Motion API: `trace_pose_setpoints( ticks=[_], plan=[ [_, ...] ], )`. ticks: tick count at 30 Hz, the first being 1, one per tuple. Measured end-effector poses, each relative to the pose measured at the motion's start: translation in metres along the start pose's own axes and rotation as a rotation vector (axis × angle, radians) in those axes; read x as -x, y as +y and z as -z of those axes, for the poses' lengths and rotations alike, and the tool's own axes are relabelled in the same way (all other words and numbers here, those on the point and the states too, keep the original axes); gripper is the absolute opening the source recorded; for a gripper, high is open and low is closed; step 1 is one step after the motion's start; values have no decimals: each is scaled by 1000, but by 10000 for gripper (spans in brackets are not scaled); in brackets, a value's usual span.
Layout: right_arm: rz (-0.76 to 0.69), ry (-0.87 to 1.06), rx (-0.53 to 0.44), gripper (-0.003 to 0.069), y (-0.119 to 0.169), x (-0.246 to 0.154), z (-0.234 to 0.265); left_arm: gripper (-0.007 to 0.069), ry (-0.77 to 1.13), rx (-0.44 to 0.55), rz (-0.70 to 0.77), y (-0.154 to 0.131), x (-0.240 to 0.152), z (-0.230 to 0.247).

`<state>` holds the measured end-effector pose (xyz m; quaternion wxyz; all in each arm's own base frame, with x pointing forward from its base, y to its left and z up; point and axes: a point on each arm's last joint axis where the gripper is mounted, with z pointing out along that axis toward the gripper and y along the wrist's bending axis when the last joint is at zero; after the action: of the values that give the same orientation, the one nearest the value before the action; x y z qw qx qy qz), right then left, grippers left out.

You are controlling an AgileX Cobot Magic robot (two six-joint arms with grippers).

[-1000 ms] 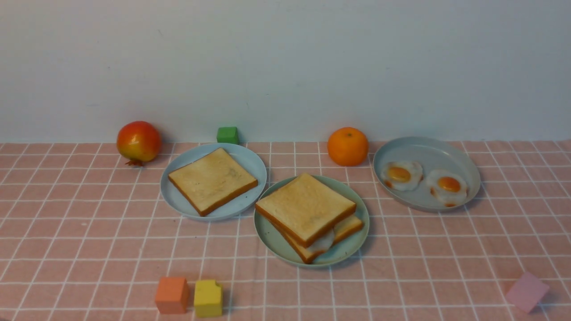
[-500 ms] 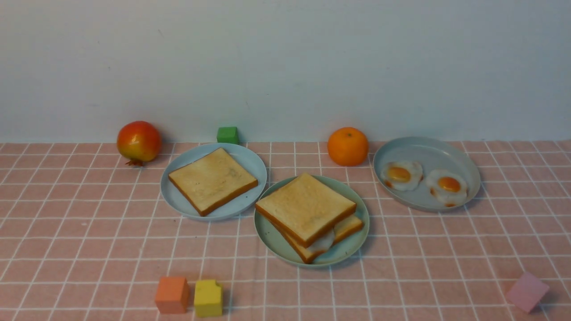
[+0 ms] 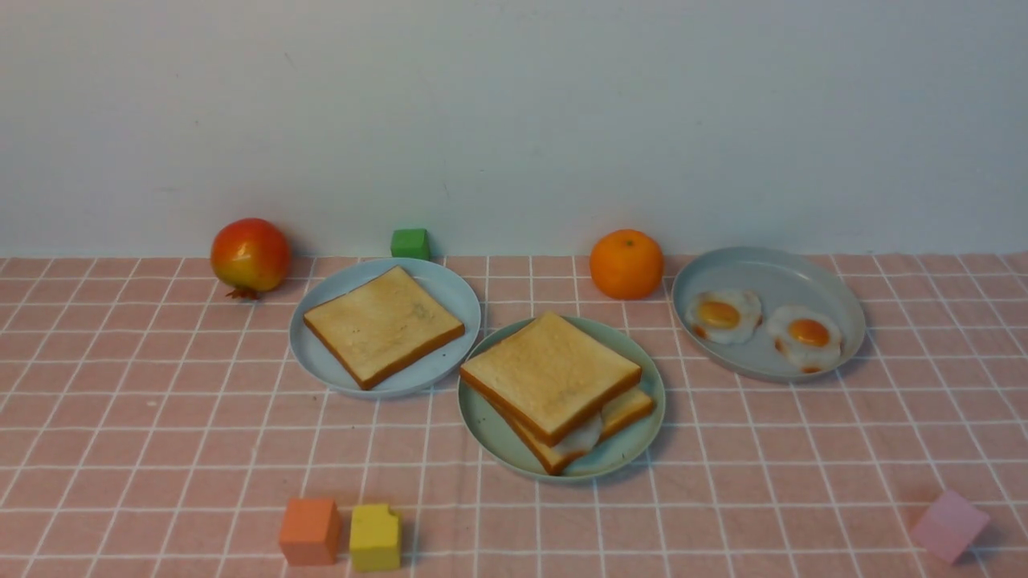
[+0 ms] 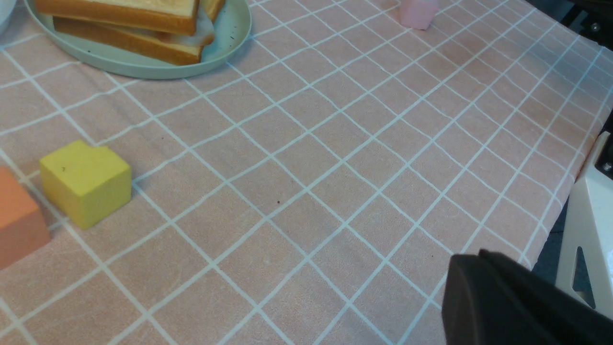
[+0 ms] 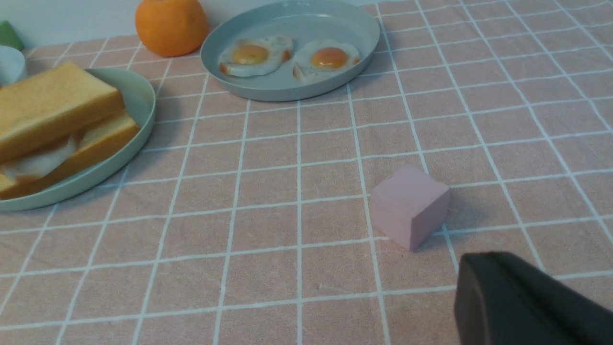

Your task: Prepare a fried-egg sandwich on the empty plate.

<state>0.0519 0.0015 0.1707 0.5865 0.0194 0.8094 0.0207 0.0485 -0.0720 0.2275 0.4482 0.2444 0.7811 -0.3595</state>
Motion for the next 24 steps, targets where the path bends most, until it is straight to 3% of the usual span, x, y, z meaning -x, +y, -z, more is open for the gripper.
trace_pose_setpoints(
  ticks=[24],
  plan=[
    [0, 0, 0, 7, 0, 0, 0, 13, -23, 12, -43, 1, 1, 0]
  ],
)
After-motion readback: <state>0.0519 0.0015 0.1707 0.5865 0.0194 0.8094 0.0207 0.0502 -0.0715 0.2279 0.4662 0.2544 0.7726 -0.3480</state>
